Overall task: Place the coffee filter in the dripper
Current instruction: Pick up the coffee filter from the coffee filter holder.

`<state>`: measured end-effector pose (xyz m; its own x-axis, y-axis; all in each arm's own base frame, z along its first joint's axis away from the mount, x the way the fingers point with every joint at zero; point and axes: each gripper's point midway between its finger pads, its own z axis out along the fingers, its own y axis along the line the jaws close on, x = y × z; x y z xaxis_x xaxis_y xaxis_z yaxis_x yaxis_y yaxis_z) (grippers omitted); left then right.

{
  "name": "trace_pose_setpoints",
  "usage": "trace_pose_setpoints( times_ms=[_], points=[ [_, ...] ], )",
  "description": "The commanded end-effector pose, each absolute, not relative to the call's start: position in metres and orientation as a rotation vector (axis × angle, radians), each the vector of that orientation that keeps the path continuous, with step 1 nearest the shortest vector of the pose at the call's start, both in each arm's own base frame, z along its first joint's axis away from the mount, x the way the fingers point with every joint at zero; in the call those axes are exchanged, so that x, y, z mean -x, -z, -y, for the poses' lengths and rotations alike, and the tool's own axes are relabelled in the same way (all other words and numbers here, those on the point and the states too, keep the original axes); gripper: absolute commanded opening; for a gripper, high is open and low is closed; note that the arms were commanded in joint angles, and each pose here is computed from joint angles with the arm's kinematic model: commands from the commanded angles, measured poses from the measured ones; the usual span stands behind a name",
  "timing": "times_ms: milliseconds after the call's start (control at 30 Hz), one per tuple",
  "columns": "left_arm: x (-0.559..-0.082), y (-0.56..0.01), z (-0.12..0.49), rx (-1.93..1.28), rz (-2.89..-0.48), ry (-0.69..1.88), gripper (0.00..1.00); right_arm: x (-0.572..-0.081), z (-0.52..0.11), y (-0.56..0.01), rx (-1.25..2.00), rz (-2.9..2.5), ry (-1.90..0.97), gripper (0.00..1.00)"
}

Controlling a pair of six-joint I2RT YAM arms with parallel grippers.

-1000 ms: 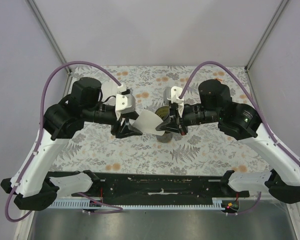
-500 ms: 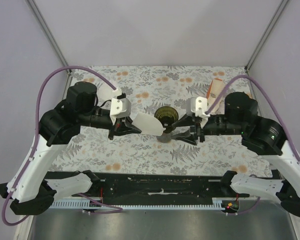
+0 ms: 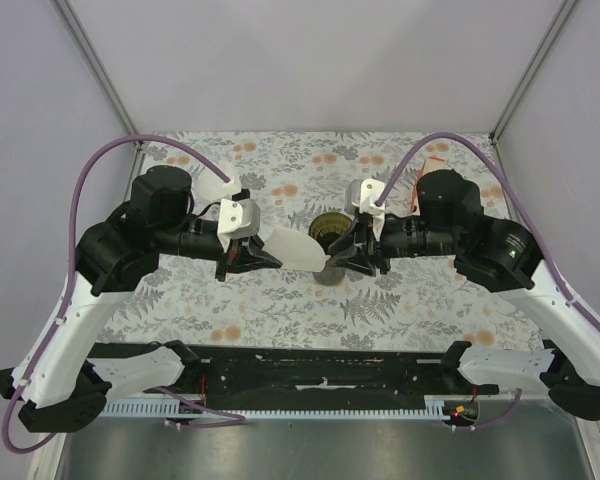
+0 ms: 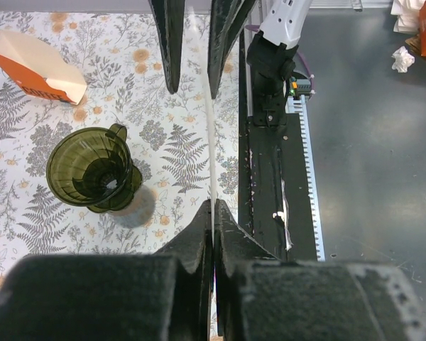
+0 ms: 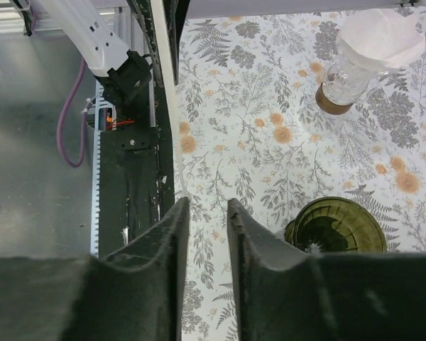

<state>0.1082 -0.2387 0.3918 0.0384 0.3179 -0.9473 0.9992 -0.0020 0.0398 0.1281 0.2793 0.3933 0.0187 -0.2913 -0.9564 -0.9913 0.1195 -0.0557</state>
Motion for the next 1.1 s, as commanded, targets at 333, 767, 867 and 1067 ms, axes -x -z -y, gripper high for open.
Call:
trace_pose_setpoints(
  times_ms=[333, 767, 867, 1067],
  points=[
    [-0.106, -0.397, 0.242, -1.461, -1.375, 1.014, 0.02, -0.115, -0.28, -0.419, 1.343, -1.368, -1.009, 0.11],
    [-0.114, -0.395, 0.241, -1.435, -1.4, 0.969, 0.02, -0.103, -0.287, -0.414, 1.402, -1.362, -1.099, 0.0],
    [-0.115, -0.396, 0.241, -1.436, -1.394, 0.966, 0.02, -0.1, -0.289, -0.41, 1.416, -1.371, -1.126, 0.0],
    [-0.117, -0.396, 0.24, -1.432, -1.397, 0.951, 0.02, -0.097, -0.292, -0.408, 1.43, -1.354, -1.161, 0.0]
  ],
)
